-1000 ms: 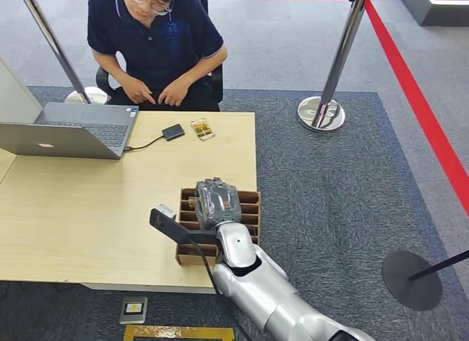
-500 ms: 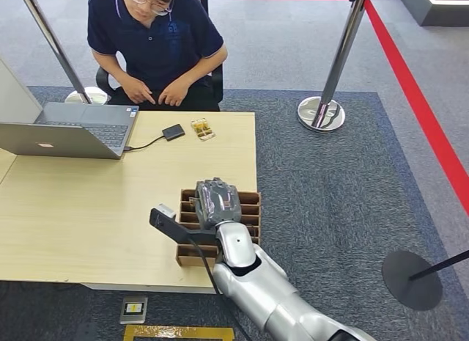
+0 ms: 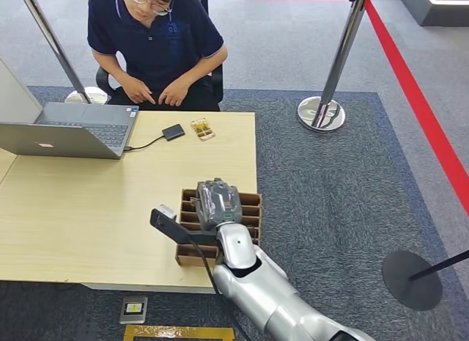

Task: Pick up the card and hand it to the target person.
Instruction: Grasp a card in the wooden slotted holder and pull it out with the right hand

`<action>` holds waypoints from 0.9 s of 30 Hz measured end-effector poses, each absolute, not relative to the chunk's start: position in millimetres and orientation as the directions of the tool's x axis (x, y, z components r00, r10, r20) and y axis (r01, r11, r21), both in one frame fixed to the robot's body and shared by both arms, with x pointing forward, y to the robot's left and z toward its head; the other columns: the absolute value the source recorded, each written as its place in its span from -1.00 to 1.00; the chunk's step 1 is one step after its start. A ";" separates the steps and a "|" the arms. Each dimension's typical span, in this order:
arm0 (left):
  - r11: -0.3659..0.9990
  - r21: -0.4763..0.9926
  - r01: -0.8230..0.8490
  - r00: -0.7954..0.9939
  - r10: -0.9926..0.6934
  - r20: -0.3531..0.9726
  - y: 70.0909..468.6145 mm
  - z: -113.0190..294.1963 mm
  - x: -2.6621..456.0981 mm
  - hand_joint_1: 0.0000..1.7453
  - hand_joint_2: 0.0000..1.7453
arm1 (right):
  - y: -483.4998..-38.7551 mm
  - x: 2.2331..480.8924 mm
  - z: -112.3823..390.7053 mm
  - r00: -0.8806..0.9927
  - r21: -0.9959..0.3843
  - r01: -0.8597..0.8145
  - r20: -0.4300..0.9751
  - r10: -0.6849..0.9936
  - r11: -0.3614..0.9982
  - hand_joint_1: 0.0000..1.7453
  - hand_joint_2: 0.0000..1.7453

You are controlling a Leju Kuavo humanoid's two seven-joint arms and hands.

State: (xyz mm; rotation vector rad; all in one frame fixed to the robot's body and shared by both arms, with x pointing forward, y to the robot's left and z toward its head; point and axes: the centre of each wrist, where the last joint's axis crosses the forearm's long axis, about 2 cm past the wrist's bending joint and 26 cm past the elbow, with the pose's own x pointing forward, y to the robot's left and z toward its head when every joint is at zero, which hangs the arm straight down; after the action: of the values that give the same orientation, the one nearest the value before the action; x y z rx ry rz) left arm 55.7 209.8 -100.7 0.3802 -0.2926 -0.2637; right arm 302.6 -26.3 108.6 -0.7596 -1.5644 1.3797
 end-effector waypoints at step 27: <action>0.892 0.422 0.164 0.930 -0.282 0.236 211.7 -100.8 55.5 -1.00 -1.00 | -30.1 300.3 140.9 -0.487 -0.936 -0.041 0.324 0.811 0.349 0.48 1.00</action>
State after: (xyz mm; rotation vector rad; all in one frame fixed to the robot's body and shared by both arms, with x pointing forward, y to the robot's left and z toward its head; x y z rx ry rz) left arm 55.5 211.7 -100.8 0.4085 -0.2980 -0.2349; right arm 300.3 -30.1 140.9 -0.6857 -1.7556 1.2502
